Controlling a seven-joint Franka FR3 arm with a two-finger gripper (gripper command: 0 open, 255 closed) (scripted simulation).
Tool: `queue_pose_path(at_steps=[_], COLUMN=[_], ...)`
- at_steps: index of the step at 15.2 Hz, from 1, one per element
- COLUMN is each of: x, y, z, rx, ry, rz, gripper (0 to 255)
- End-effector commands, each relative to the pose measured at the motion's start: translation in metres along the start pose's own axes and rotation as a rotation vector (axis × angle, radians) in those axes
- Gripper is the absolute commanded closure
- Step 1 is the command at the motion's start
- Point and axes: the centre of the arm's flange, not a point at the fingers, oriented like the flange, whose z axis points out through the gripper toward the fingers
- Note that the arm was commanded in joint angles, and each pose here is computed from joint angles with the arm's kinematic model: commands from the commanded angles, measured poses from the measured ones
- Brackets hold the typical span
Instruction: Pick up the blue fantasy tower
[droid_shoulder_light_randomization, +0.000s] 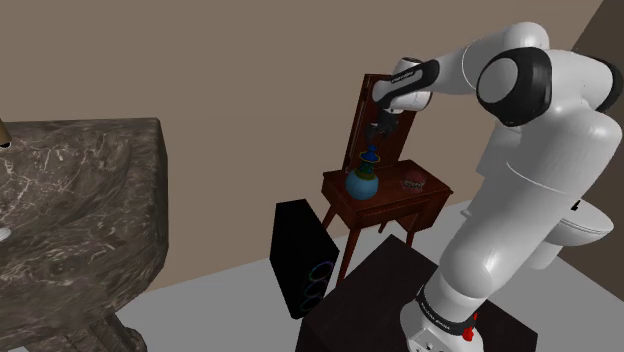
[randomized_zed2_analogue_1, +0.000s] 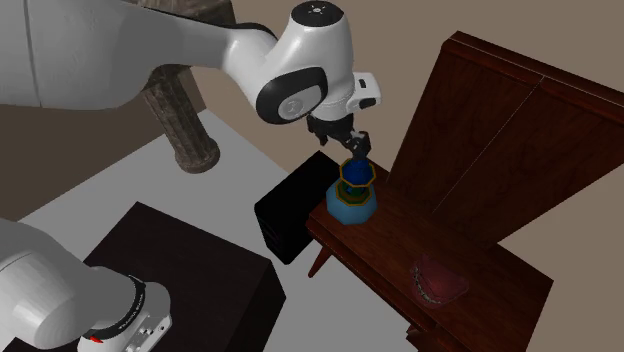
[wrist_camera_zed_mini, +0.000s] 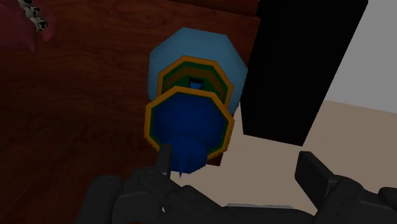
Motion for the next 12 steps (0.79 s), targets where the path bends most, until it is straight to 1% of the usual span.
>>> queue_pose_path(at_steps=[1, 3, 4, 11, 12], x=[0.011, 0.02, 0.021, 0.013, 0.013], y=[0.019, 0.036, 0.038, 0.035, 0.035], z=[0.016, 0.034, 0.035, 0.074, 0.074], rx=[-0.001, -0.001, -0.001, -0.001, -0.001], ry=[-0.004, -0.009, -0.009, -0.009, -0.009], rz=[0.005, 0.011, 0.012, 0.012, 0.012], gripper=[0, 0, 0, 0, 0])
